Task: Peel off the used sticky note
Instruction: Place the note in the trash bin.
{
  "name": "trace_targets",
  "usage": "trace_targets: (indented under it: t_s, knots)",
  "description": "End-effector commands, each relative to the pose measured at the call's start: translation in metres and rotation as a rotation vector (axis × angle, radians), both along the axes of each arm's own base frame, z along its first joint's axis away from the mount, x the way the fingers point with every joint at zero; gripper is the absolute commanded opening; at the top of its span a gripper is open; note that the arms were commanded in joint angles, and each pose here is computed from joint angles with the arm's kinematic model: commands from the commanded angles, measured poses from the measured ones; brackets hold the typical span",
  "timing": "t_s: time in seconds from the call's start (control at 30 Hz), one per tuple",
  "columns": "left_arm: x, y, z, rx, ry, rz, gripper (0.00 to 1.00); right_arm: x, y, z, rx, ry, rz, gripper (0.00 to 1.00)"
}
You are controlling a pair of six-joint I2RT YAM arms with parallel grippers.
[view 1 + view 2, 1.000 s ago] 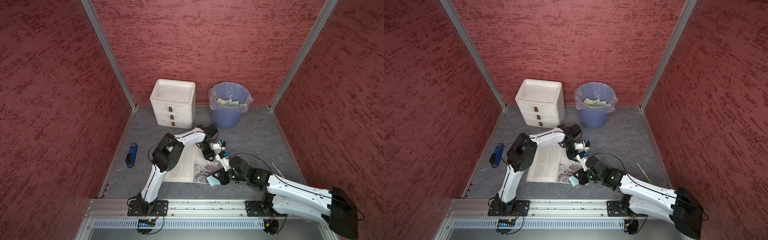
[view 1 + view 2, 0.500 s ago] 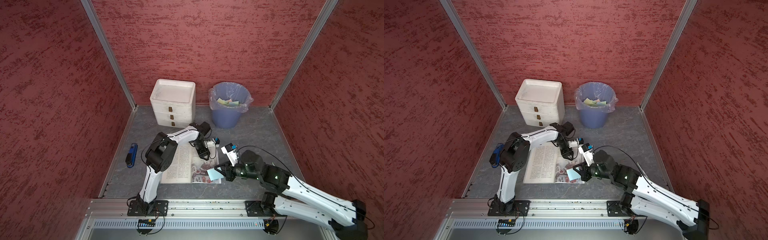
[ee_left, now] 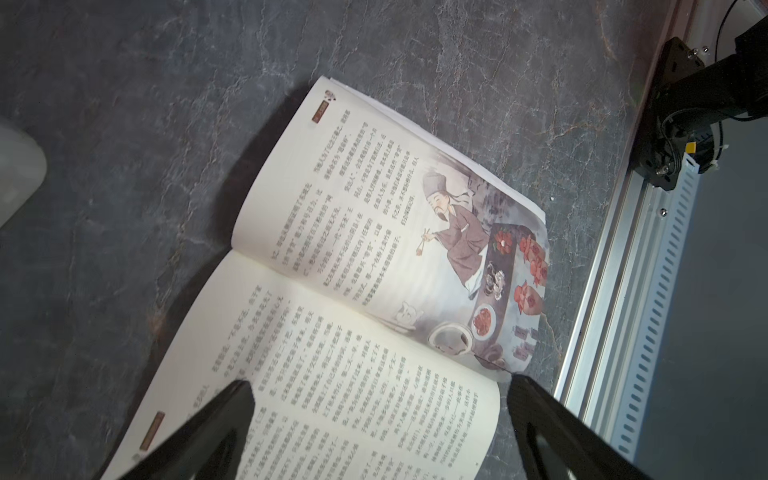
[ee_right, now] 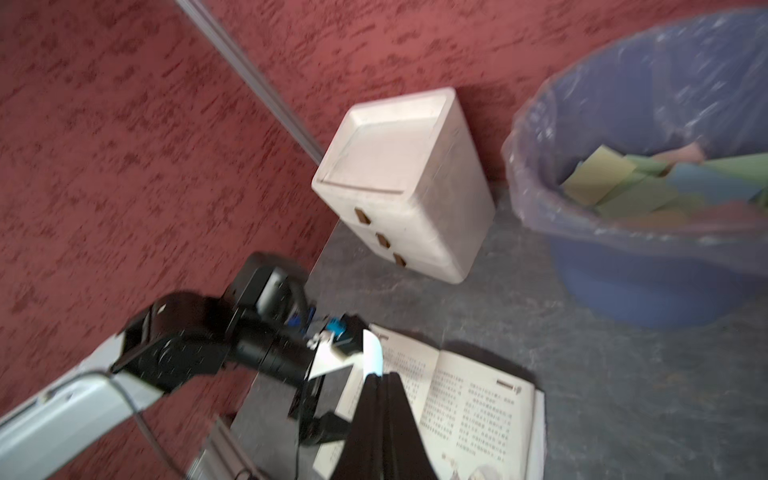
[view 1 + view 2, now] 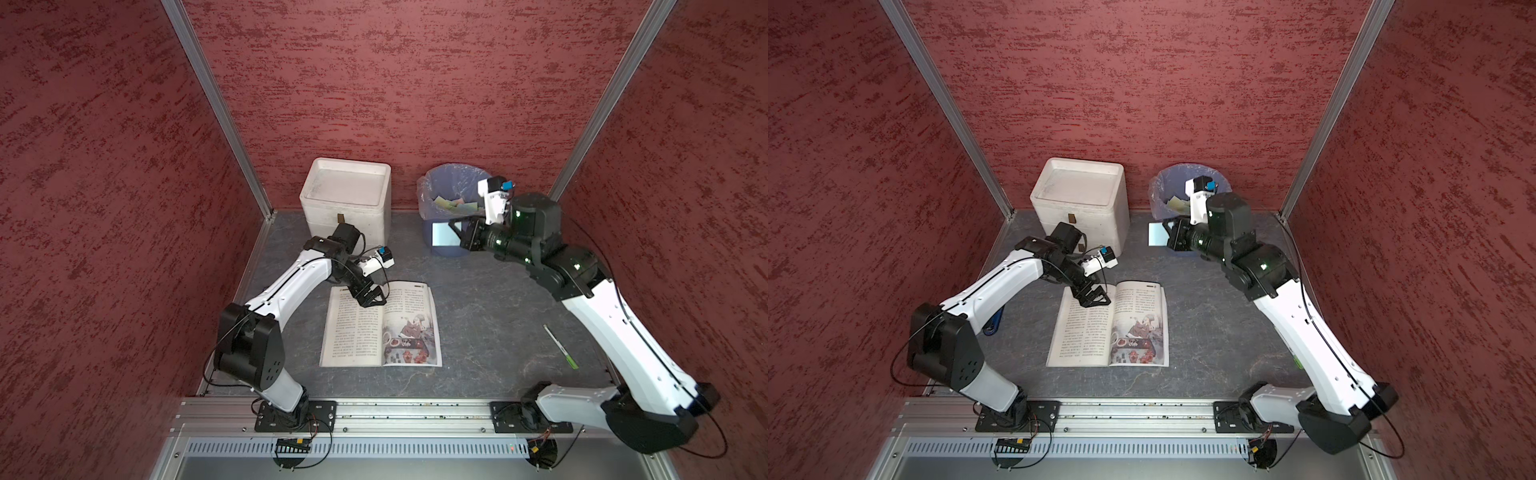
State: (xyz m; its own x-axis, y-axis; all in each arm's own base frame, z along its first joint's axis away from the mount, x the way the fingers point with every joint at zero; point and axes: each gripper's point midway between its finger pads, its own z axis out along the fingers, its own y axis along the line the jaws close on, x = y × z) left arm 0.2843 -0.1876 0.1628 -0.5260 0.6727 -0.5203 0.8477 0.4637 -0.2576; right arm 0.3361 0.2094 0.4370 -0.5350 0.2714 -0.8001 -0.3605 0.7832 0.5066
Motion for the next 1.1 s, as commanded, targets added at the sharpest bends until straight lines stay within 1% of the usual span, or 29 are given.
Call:
trace_targets:
  t_s: [0.0,0.03,0.1,0.2,0.33,0.43,0.57,0.73,0.77,0.8,0.87,0.9,0.97,1.0,1.03,1.07]
  knots:
    - [-0.008,0.017,0.010,-0.060,0.004,0.040,1.00,0.049,-0.030,-0.012,-0.072,0.037,-0.167,0.00]
    - [-0.010,0.024,0.011,-0.063,0.004,0.059,1.00,0.066,-0.034,-0.016,-0.085,0.046,-0.199,0.00]
    - [-0.013,0.037,0.014,-0.081,-0.001,0.091,1.00,0.091,-0.043,-0.013,-0.096,0.042,-0.252,0.00]
    - [-0.008,0.060,0.018,-0.107,-0.045,0.177,1.00,0.127,-0.049,-0.023,-0.165,0.048,-0.321,0.00]
    - [0.004,0.084,0.018,-0.156,-0.075,0.285,1.00,0.162,-0.057,-0.035,-0.267,0.038,-0.402,0.00]
    - [0.012,0.096,0.014,-0.180,-0.064,0.325,1.00,0.183,-0.060,-0.048,-0.325,0.042,-0.434,0.00]
    - [0.008,0.102,-0.007,-0.155,-0.024,0.306,1.00,0.203,-0.059,-0.060,-0.365,0.041,-0.460,0.00]
    - [-0.001,0.109,-0.034,-0.096,-0.021,0.282,1.00,0.218,-0.063,-0.059,-0.404,0.001,-0.498,0.00]
    - [-0.003,0.109,-0.037,-0.093,-0.011,0.276,1.00,0.220,-0.064,-0.059,-0.412,-0.005,-0.503,0.02]
    - [-0.005,0.110,-0.040,-0.091,-0.001,0.271,1.00,0.221,-0.064,-0.059,-0.420,-0.010,-0.506,0.09]
    - [-0.009,0.109,-0.044,-0.090,0.022,0.255,1.00,0.222,-0.063,-0.059,-0.436,-0.014,-0.497,0.18]
    - [-0.012,0.108,-0.045,-0.092,0.032,0.248,1.00,0.222,-0.063,-0.059,-0.443,-0.018,-0.493,0.30]
    - [-0.015,0.107,-0.046,-0.098,0.038,0.242,1.00,0.219,-0.062,-0.055,-0.467,-0.030,-0.494,0.65]
    - [-0.016,0.107,-0.047,-0.098,0.036,0.242,1.00,0.216,-0.061,-0.052,-0.495,-0.042,-0.499,0.79]
    - [-0.016,0.107,-0.048,-0.099,0.030,0.243,1.00,0.212,-0.060,-0.047,-0.525,-0.060,-0.506,0.90]
    - [-0.016,0.107,-0.049,-0.097,0.031,0.244,1.00,0.209,-0.060,-0.043,-0.564,-0.078,-0.520,0.97]
